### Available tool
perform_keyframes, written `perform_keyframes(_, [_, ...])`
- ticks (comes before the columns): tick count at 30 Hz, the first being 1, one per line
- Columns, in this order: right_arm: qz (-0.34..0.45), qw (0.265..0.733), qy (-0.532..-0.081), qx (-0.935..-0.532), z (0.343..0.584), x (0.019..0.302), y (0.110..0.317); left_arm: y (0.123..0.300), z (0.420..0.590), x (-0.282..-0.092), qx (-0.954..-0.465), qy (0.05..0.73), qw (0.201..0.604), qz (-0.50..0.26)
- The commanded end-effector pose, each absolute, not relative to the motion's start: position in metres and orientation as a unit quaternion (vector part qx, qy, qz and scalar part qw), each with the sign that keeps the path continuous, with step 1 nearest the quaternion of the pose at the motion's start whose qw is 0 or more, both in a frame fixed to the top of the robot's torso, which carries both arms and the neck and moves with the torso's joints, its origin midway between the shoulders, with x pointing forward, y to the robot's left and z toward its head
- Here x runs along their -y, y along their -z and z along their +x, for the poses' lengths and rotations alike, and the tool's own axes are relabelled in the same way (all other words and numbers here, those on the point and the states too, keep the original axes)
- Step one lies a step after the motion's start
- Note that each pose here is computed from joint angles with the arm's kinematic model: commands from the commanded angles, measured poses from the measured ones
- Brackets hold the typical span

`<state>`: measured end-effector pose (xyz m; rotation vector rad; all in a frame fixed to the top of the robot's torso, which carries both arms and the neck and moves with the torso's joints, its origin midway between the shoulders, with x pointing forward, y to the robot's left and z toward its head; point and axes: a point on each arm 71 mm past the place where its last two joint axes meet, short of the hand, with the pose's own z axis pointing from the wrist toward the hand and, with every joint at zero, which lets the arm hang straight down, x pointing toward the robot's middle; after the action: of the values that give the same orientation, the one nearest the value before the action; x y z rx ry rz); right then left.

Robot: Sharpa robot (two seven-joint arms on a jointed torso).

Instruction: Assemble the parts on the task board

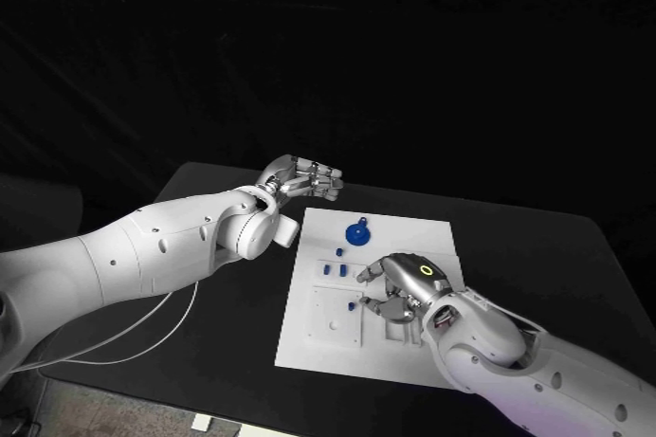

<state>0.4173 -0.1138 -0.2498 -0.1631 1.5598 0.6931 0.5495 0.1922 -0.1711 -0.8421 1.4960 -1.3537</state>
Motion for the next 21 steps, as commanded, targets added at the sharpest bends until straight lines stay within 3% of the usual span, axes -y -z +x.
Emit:
perform_keyframes(1, [-0.051,0.651,-0.3,-0.695,0.426,0.126,0.238,0.17,0.549,-0.193,-0.607,0.556,0.455,-0.34])
perform_keyframes(11, [-0.038,0.618,-0.238,-0.748,0.467,0.178,0.219,0.17,0.549,-0.195,-0.607,0.556,0.455,-0.34])
perform_keyframes(21, [-0.06,0.591,-0.203,-0.778,0.472,0.185,0.223,0.17,0.549,-0.194,-0.607,0.557,0.454,-0.339])
